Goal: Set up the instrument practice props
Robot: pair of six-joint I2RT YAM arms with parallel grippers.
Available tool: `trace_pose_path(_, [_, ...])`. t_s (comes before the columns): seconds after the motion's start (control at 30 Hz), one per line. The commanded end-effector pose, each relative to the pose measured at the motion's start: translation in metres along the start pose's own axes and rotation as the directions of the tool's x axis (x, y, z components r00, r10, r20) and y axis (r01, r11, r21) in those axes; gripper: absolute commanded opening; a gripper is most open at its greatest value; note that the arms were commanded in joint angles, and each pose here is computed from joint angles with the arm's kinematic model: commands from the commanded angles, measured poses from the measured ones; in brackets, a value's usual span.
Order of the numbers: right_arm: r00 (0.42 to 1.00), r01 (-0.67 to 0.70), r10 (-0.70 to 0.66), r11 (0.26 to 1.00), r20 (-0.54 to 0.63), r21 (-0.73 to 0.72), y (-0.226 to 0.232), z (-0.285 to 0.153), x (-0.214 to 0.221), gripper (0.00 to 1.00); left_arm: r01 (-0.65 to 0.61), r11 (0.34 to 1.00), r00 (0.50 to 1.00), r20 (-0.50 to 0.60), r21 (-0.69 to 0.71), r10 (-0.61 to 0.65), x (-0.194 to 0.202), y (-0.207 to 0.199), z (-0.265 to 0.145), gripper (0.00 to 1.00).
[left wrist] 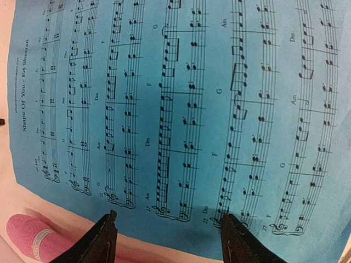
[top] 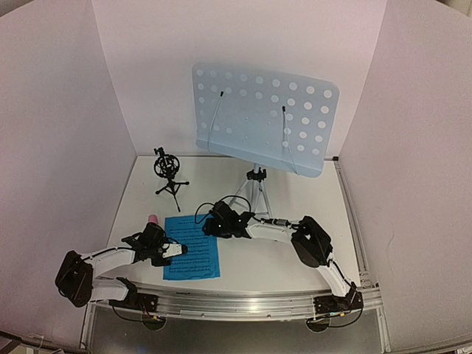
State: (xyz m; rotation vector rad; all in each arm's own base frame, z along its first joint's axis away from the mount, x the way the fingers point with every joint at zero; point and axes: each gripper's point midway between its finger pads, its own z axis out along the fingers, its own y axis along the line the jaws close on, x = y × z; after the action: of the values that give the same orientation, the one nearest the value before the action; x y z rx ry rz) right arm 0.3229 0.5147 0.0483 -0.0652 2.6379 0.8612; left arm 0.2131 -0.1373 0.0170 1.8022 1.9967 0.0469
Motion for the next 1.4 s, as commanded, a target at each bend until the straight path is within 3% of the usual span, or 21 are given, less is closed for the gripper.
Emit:
trace_pose_path(0.0, [1.0,-0.017,0.017,1.0,-0.011,-0.018,0.009,-0.007,0.002,0.58,-0.021,1.0,0.999,0.031,-0.003,0.021,-0.005,-0.001,0.002,0.65])
trace_pose_path(0.4, [0.998,-0.055,0.055,0.998,-0.041,0.011,-0.008,0.002,0.015,0.57,-0.033,0.999,0.999,0.038,-0.011,0.033,-0.006,-0.001,0.002,0.65])
trace_pose_path(0.8, [0.991,-0.095,0.085,0.992,-0.105,-0.087,0.004,0.009,0.028,0.54,-0.048,0.999,0.998,0.041,-0.015,0.049,-0.007,0.0,0.003,0.65])
trace_pose_path(1.13, [0.989,-0.094,0.085,0.993,-0.118,-0.07,-0.005,0.01,0.035,0.56,-0.055,0.998,0.998,0.044,-0.017,0.055,-0.009,0.001,0.003,0.65])
trace_pose_path(1.37, [1.0,-0.014,0.013,0.999,-0.026,-0.033,0.002,-0.011,0.012,0.59,-0.061,0.998,0.997,0.04,-0.013,0.061,-0.008,0.001,0.003,0.65])
